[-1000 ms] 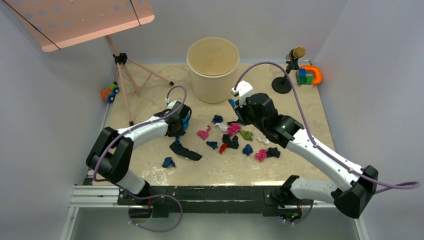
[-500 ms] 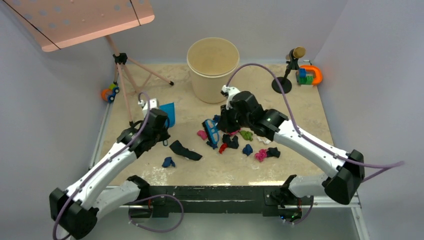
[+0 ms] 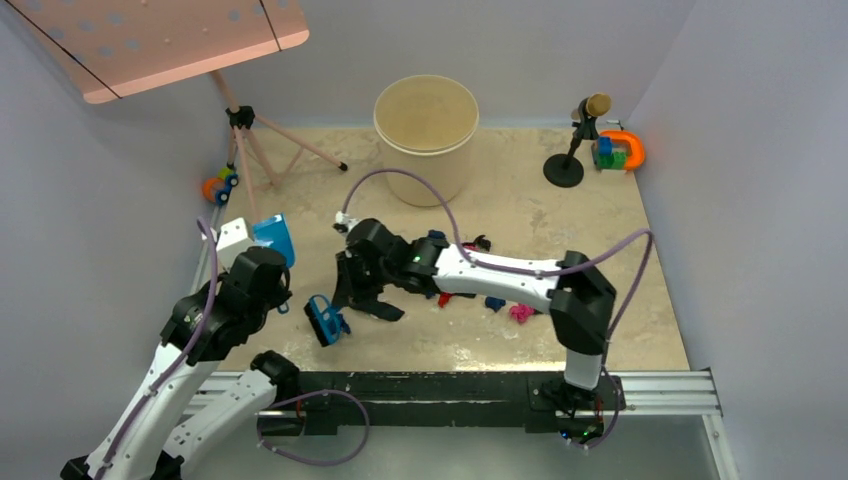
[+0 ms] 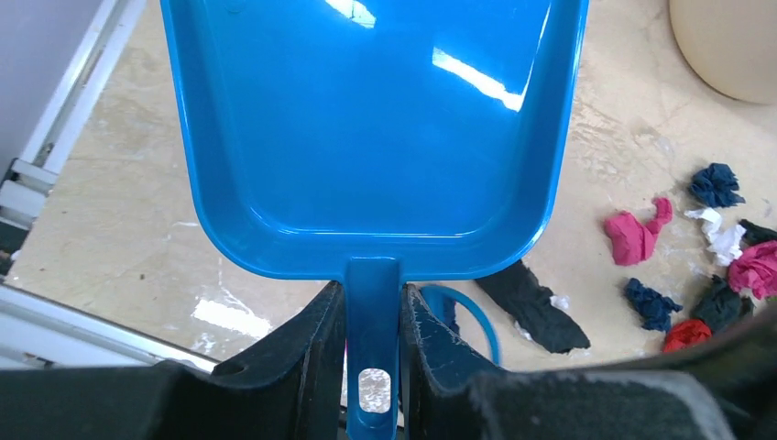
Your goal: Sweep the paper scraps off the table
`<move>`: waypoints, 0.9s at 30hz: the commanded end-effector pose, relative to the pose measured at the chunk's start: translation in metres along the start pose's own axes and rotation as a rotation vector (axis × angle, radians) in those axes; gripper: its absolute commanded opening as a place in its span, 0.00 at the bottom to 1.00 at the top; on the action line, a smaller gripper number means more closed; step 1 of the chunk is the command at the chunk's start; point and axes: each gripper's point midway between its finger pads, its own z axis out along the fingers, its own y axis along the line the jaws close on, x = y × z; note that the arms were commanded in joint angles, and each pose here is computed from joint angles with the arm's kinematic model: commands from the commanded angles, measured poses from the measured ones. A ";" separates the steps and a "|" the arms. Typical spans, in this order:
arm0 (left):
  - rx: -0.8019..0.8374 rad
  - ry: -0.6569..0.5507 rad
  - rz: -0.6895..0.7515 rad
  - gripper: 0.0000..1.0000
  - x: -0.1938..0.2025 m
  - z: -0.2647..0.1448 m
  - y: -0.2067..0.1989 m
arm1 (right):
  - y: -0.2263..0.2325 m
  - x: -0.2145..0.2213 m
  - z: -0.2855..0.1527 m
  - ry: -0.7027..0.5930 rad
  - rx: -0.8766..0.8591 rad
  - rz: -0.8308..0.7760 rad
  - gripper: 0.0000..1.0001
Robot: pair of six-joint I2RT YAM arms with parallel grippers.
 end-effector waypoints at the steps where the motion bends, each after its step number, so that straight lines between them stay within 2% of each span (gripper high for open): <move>1: -0.068 -0.022 0.001 0.02 -0.006 -0.010 0.020 | 0.015 -0.015 0.030 -0.038 0.025 0.040 0.00; 4: -0.058 -0.021 0.001 0.02 -0.005 -0.009 0.019 | -0.008 -0.011 0.046 -0.028 0.121 0.042 0.00; 7: -0.055 -0.013 0.015 0.02 -0.004 -0.007 0.017 | -0.048 -0.010 0.045 -0.041 0.314 0.011 0.00; 10: -0.043 0.009 0.049 0.00 0.000 -0.003 0.010 | -0.091 -0.013 0.019 -0.053 0.531 -0.029 0.00; 13: -0.010 0.052 0.111 0.00 0.005 0.005 -0.003 | -0.128 -0.017 -0.021 -0.075 0.666 -0.031 0.00; 18: 0.112 0.178 0.177 0.00 0.027 0.019 -0.044 | -0.165 -0.024 -0.084 -0.115 0.687 -0.005 0.00; 23: 0.210 0.217 0.214 0.00 0.049 0.023 -0.071 | -0.130 -0.041 -0.115 -0.190 0.499 -0.131 0.00; 27: 0.277 0.287 0.242 0.00 0.090 0.032 -0.095 | -0.132 -0.053 -0.151 -0.281 0.503 -0.130 0.00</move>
